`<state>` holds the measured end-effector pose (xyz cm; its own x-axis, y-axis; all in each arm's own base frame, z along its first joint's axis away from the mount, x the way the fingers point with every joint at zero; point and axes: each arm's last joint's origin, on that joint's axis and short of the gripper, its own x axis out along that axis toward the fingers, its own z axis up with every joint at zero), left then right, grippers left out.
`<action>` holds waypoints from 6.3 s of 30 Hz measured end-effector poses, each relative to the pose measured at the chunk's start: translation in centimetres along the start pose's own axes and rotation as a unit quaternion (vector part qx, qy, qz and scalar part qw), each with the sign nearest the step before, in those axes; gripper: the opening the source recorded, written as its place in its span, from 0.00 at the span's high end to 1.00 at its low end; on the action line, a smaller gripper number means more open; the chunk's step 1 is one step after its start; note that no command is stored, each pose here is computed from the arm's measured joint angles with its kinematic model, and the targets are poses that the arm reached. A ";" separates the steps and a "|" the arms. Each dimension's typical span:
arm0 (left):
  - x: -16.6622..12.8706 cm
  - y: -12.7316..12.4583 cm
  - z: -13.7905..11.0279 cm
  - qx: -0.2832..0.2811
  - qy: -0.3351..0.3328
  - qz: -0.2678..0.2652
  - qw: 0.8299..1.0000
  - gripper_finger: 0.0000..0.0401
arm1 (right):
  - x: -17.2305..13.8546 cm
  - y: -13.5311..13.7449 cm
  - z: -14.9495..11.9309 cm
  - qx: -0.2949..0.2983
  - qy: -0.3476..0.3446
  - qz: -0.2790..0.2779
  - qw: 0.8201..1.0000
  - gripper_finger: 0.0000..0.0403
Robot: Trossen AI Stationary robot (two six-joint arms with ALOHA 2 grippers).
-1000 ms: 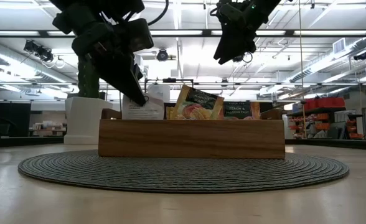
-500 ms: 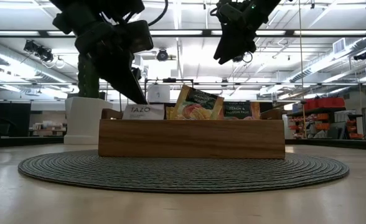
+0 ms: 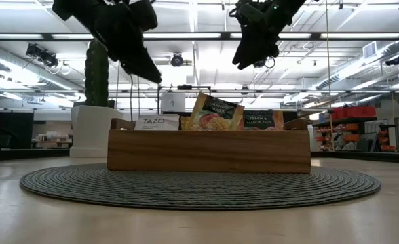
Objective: Pick & Place Tea
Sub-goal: Put the white orange tea bag into the left section of the wooden organizer
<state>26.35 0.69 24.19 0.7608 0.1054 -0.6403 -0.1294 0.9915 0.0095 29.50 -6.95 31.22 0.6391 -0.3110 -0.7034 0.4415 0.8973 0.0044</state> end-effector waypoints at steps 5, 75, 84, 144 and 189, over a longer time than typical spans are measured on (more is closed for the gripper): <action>-0.9 2.1 0.2 0.014 -0.004 0.067 0.998 0.60 | 0.0 0.0 0.0 0.012 0.000 0.000 1.000 0.56; 11.9 8.5 -5.9 0.072 0.126 0.002 0.989 0.84 | -0.3 1.8 0.2 0.037 -0.027 0.023 0.999 0.56; 11.7 8.6 -6.0 0.041 0.135 0.007 0.990 0.99 | -0.3 1.8 0.2 0.051 -0.026 0.024 0.998 0.56; -10.5 7.0 10.7 -0.059 -0.236 -0.211 0.947 1.00 | -2.5 5.2 4.1 -0.059 -0.257 0.190 0.946 0.74; -7.3 6.8 10.0 -0.044 -0.178 -0.100 0.978 0.42 | -0.4 5.7 2.1 -0.002 -0.139 0.163 0.977 1.00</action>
<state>26.32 7.40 36.62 0.9475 -0.0549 -0.3150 0.0026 0.9864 -0.1641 33.09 -2.36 33.02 0.8922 -0.0806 -0.4444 0.1832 0.9640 0.1930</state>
